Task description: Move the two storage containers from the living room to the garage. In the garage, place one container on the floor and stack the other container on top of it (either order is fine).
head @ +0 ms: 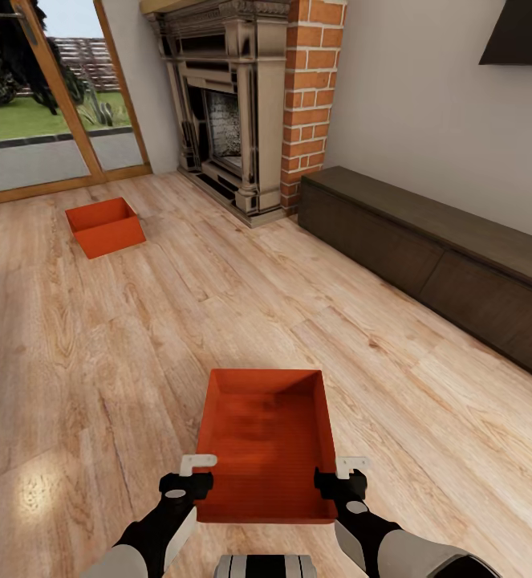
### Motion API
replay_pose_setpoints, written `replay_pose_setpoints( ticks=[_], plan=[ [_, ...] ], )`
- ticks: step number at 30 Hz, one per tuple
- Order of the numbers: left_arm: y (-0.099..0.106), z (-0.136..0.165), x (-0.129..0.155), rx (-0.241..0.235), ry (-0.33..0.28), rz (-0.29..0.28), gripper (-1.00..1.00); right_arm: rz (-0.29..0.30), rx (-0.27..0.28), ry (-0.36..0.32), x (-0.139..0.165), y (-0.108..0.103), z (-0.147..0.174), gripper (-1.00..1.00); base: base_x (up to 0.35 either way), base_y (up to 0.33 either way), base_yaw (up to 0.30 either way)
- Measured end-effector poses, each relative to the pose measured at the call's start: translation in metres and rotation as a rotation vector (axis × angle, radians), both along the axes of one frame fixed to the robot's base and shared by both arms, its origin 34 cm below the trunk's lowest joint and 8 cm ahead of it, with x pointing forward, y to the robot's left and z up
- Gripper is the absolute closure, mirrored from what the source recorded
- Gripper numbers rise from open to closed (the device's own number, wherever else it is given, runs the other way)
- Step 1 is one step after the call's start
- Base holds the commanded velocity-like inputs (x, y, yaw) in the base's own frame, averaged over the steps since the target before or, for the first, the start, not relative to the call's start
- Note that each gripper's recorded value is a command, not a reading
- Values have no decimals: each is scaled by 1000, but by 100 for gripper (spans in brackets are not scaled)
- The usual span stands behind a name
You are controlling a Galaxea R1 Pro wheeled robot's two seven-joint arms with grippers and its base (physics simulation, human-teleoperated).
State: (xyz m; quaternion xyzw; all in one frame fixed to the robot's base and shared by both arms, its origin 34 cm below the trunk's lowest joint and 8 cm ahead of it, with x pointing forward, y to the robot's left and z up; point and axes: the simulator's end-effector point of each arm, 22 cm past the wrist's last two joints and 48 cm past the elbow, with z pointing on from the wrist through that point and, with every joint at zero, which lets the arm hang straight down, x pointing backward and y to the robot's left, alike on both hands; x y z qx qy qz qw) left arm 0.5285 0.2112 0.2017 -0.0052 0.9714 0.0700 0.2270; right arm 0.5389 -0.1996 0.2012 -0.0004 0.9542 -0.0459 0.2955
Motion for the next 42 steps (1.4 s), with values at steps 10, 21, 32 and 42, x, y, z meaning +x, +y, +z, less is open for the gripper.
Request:
replay_pose_setpoints(
  ticks=[10, 21, 32, 42],
  plan=[
    [0, 0, 0, 0, 0, 1, -100, 1, 0, -1, 0, 0, 0, -100, 0, 0, 0],
    [-4, 0, 0, -11, -1, 2, 100, 33, -2, -40, 8, 4, 5, 100, 0, 0, 0],
    [-7, 3, 6, -25, -15, -3, 100, 44, -3, -41, 8, 6, 5, 100, 0, 0, 0],
    [-8, 5, 6, -15, -13, -2, 100, 43, -2, -41, 8, 6, 7, 100, 0, 0, 0]
  ],
)
